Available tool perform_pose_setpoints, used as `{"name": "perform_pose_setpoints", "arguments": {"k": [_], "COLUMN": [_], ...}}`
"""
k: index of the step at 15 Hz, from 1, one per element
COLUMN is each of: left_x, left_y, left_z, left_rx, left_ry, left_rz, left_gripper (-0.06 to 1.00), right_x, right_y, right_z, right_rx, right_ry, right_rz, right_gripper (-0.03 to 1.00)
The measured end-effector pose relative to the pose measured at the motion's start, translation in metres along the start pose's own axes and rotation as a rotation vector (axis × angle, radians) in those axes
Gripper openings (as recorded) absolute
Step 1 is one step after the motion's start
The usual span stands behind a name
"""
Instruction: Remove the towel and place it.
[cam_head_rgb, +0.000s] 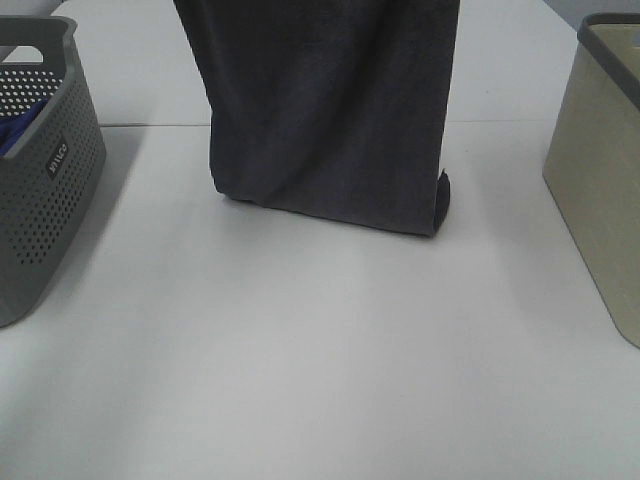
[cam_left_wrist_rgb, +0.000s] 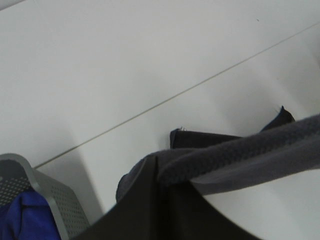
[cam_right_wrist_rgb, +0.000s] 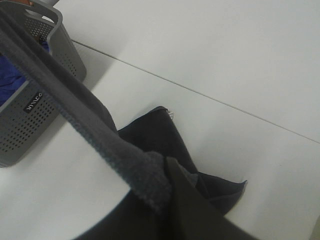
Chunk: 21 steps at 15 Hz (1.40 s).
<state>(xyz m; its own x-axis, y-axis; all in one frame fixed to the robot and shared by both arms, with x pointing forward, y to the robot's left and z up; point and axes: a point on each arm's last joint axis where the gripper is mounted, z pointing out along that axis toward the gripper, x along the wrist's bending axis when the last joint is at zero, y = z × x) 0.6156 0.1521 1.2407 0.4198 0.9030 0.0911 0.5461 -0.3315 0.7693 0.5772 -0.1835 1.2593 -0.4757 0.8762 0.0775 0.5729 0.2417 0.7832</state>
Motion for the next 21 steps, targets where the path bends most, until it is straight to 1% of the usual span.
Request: {"name": "perform_pose_setpoints", "arguments": {"k": [2,3,5,7,9,12,14,16,18,21], "left_x": [-0.003,-0.006,-0.016,-0.029,-0.046,-0.067,-0.069,-0.069,-0.068,-0.070], "left_y": [-0.016,-0.023,-0.039,-0.051,-0.059,-0.061,-0.066,-0.082,-0.092,-0.094], "left_z": [-0.019,-0.029,-0.036,-0.037,-0.044,-0.055,-0.060,-0.059,-0.059,-0.078], "left_rx": [0.045,0.057,0.092,0.118,0.127,0.118,0.123,0.173,0.205,0.170], "left_ry": [-0.021,-0.053,-0.153,-0.257,-0.314,-0.365,-0.367,-0.367,-0.359,-0.378], "left_rz": [0.013,0.031,0.068,0.084,0.127,0.178,0.178,0.174,0.179,0.176], "left_gripper": [0.00,0.00,0.00,0.00,0.00,0.00,0.00,0.00,0.00,0.00], "right_x": [0.002,0.003,0.006,0.010,0.015,0.021,0.024,0.025,0.027,0.029], "right_y": [-0.009,-0.018,-0.035,-0.052,-0.070,-0.093,-0.107,-0.116,-0.117,-0.119], "right_z": [-0.005,-0.004,-0.010,-0.021,-0.038,-0.056,-0.066,-0.070,-0.075,-0.079], "right_rx": [0.026,0.058,0.106,0.135,0.148,0.164,0.174,0.183,0.172,0.163], "right_ry": [0.004,0.006,0.011,0.016,0.014,0.009,0.010,0.010,0.008,0.016], "right_rz": [0.006,0.013,0.024,0.033,0.051,0.055,0.059,0.068,0.066,0.087], "right_gripper": [0.02,0.02,0.02,0.02,0.02,0.02,0.02,0.02,0.02,0.02]}}
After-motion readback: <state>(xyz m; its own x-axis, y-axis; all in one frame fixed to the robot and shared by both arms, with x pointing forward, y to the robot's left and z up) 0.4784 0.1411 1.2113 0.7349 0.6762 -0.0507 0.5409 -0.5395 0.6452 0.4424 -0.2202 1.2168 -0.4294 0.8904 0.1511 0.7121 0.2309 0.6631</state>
